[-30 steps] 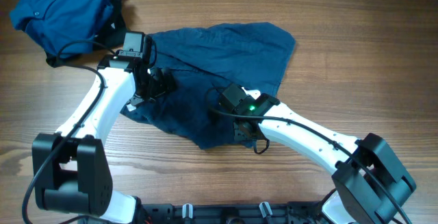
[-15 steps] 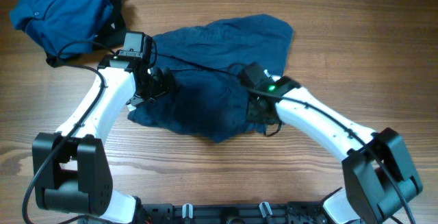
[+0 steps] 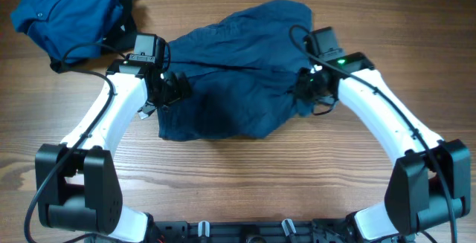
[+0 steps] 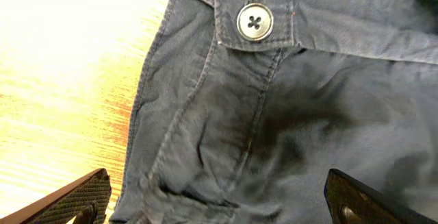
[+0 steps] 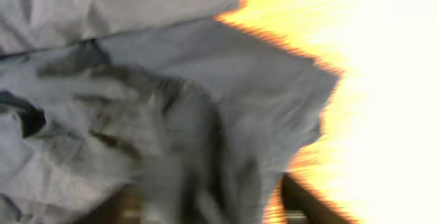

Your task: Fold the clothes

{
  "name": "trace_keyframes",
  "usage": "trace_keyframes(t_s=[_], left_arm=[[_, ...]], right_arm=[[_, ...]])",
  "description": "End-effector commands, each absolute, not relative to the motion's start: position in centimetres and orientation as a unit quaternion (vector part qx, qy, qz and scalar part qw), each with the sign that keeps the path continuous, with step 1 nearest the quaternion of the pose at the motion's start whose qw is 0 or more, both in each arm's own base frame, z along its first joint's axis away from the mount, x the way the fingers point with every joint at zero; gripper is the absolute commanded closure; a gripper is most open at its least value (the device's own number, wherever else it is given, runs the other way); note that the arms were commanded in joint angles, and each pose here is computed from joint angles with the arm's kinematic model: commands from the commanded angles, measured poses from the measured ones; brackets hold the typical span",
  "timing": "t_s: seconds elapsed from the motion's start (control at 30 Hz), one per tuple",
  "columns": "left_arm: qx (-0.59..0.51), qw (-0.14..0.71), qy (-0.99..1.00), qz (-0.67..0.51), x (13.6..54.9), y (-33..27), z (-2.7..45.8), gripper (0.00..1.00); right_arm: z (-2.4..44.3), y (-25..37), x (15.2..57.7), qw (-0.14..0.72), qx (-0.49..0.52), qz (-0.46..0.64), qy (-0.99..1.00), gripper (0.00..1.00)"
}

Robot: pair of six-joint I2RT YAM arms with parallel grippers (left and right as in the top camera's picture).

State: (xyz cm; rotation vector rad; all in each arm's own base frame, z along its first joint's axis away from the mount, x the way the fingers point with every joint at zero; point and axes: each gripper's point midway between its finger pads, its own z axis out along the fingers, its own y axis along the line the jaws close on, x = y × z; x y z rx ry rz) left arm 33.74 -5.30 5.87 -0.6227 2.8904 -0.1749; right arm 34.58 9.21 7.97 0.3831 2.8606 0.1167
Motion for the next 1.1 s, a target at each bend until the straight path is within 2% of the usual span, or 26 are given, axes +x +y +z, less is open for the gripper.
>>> trace_keyframes(t_s=[0.0, 0.13, 0.37, 0.5, 0.57, 0.8, 0.9, 1.07], left_arm=[[-0.217, 0.086, 0.971, -0.049, 33.6, -4.9, 5.3, 0.0], [-0.217, 0.086, 0.971, -0.049, 33.6, -4.9, 5.3, 0.0], [-0.217, 0.086, 0.971, -0.049, 33.6, -4.9, 5.3, 0.0], [-0.217, 0.084, 0.971, -0.048, 33.6, -4.9, 5.3, 0.0], [-0.217, 0.084, 0.971, -0.048, 33.6, -4.9, 5.3, 0.0], [-0.217, 0.086, 0.971, -0.049, 33.6, -4.9, 5.3, 0.0], [-0.216, 0.084, 0.971, -0.054, 33.6, -5.1, 5.3, 0.0], [-0.213, 0.072, 0.971, -0.08, 33.4, -6.1, 5.3, 0.0]], right_arm=[[9.0, 7.7, 35.0, 0.122, 0.128, 0.047, 0.983, 0.01], [9.3, 8.3, 34.2, 0.092, 0.138, 0.094, 0.982, 0.0], [9.3, 8.6, 32.9, 0.068, 0.117, 0.103, 0.985, 0.0], [9.8, 11.8, 30.7, 0.015, 0.077, 0.187, 0.979, 0.01], [9.5, 11.9, 30.1, 0.016, 0.025, 0.166, 0.986, 0.04], [7.0, 10.2, 29.9, 0.05, 0.043, 0.015, 0.998, 0.0], [6.9, 9.7, 30.8, 0.083, 0.049, -0.027, 0.995, 0.01], [5.7, 9.4, 33.3, 0.115, -0.005, -0.055, 0.992, 0.0]])
